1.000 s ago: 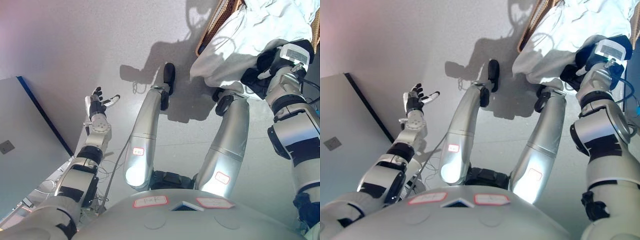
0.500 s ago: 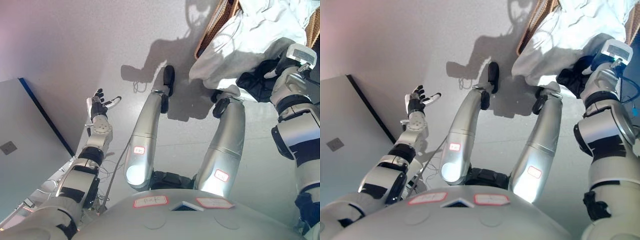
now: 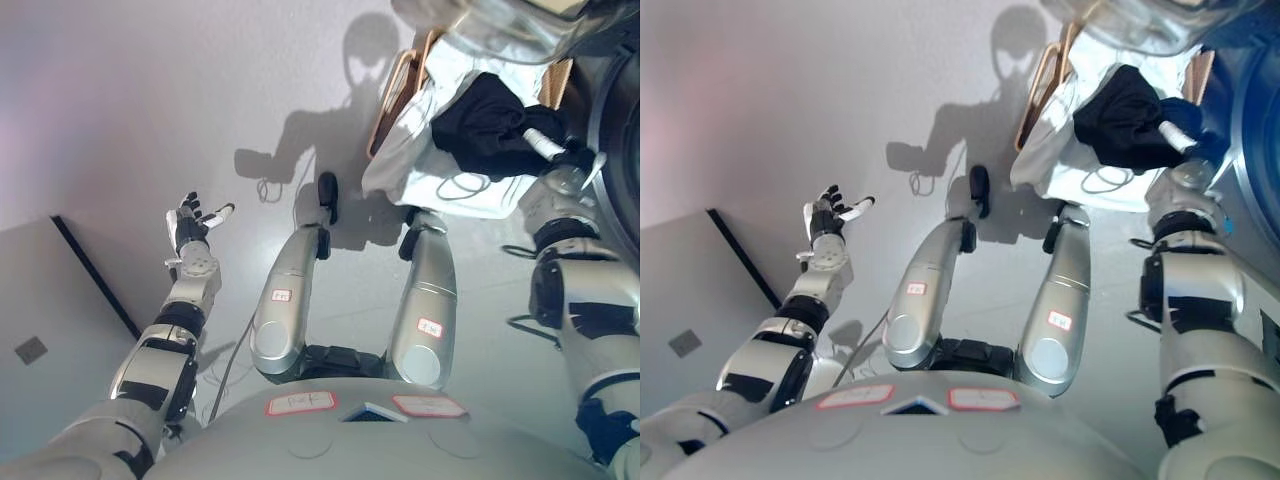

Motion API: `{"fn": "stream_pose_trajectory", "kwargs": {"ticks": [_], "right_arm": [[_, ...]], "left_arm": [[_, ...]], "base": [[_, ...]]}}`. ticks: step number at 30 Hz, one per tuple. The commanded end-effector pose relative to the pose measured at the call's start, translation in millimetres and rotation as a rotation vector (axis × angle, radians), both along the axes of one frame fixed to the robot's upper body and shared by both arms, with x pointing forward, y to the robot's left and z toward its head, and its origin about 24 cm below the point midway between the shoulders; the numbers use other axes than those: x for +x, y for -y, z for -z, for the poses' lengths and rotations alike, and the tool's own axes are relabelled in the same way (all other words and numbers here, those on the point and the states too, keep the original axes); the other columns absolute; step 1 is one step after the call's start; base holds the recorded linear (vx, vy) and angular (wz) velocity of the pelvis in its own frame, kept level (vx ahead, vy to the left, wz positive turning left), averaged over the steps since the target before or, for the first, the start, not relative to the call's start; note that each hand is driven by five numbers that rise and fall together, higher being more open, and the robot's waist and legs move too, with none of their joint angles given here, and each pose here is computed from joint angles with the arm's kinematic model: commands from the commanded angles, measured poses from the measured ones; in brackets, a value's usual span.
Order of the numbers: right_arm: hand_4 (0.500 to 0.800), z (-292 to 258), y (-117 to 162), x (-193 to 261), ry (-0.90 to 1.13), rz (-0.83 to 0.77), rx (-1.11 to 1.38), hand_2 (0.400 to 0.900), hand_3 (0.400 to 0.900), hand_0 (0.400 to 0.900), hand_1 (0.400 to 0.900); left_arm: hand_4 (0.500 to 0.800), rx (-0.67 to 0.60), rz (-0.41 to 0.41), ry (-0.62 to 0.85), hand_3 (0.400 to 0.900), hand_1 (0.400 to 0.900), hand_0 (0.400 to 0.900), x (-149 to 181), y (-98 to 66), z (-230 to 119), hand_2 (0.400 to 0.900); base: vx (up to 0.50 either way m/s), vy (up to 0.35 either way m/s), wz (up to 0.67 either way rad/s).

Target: Put the clothes in the basket into the washing machine.

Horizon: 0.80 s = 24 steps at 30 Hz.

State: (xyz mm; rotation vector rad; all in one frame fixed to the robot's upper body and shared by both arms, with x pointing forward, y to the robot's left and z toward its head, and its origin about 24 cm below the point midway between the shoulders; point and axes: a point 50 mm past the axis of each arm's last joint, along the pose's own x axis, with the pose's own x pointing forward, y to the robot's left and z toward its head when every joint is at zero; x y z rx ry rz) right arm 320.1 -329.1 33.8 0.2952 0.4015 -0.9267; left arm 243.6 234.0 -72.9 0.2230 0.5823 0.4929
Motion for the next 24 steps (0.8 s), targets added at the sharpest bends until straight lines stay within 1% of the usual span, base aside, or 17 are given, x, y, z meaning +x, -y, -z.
{"fn": "stream_pose_trajectory", "kwargs": {"ticks": [1,5,6,8,10,13,15,18,24], "right_arm": [[0.5,3.6,30.1,-26.8,0.155,0.257,0.086,0.4,0.4,0.4,0.4],[0.5,3.6,39.2,-36.9,0.255,0.412,0.168,0.4,0.4,0.4,0.4],[0.5,-1.7,41.2,-36.7,0.312,0.464,0.187,0.4,0.4,0.4,0.4],[0.5,-9.7,46.3,-37.9,0.382,0.536,0.208,0.4,0.4,0.4,0.4],[0.5,-20.9,52.4,-37.5,0.438,0.583,0.208,0.4,0.4,0.4,0.4],[0.5,-43.7,60.6,-33.2,0.523,0.601,0.184,0.4,0.4,0.4,0.4],[0.5,-66.0,66.9,-30.7,0.617,0.624,0.157,0.4,0.4,0.4,0.4],[0.5,-92.9,76.8,-33.0,0.692,0.652,0.091,0.4,0.4,0.4,0.4],[0.5,-153.7,99.4,-53.5,0.791,0.755,-0.137,0.4,0.4,0.4,0.4]], "left_arm": [[0.8,0.068,-0.129,-0.208,0.9,0.9,0.9,-65.9,-30.6,36.0,0.9],[0.8,0.053,-0.122,-0.296,0.9,0.9,0.9,-89.0,-24.8,50.3,0.9],[0.8,0.051,-0.12,-0.319,0.9,0.9,0.9,-94.9,-22.6,53.9,0.9],[0.8,0.045,-0.117,-0.336,0.9,0.9,0.9,-98.9,-19.6,56.6,0.9],[0.8,0.041,-0.112,-0.35,0.9,0.9,0.9,-102.4,-16.2,59.0,0.9],[0.8,0.032,-0.106,-0.362,0.9,0.9,0.9,-106.1,-11.5,61.8,0.9],[0.8,0.023,-0.1,-0.365,0.9,0.9,0.9,-108.0,-7.6,63.3,0.9],[0.8,0.011,-0.093,-0.357,0.9,0.9,0.9,-108.7,-4.2,63.6,0.9],[0.8,0.022,-0.075,-0.336,0.9,0.9,0.9,-107.3,-2.2,61.6,0.9]], "base": [[0.098,0.01,-0.16],[0.095,0.022,-0.14],[0.075,0.028,-0.15],[0.062,0.015,-0.06],[0.021,0.007,0.0],[0.024,0.0,0.0],[0.043,-0.025,0.03],[0.046,-0.034,0.06],[0.027,-0.055,0.15]]}}
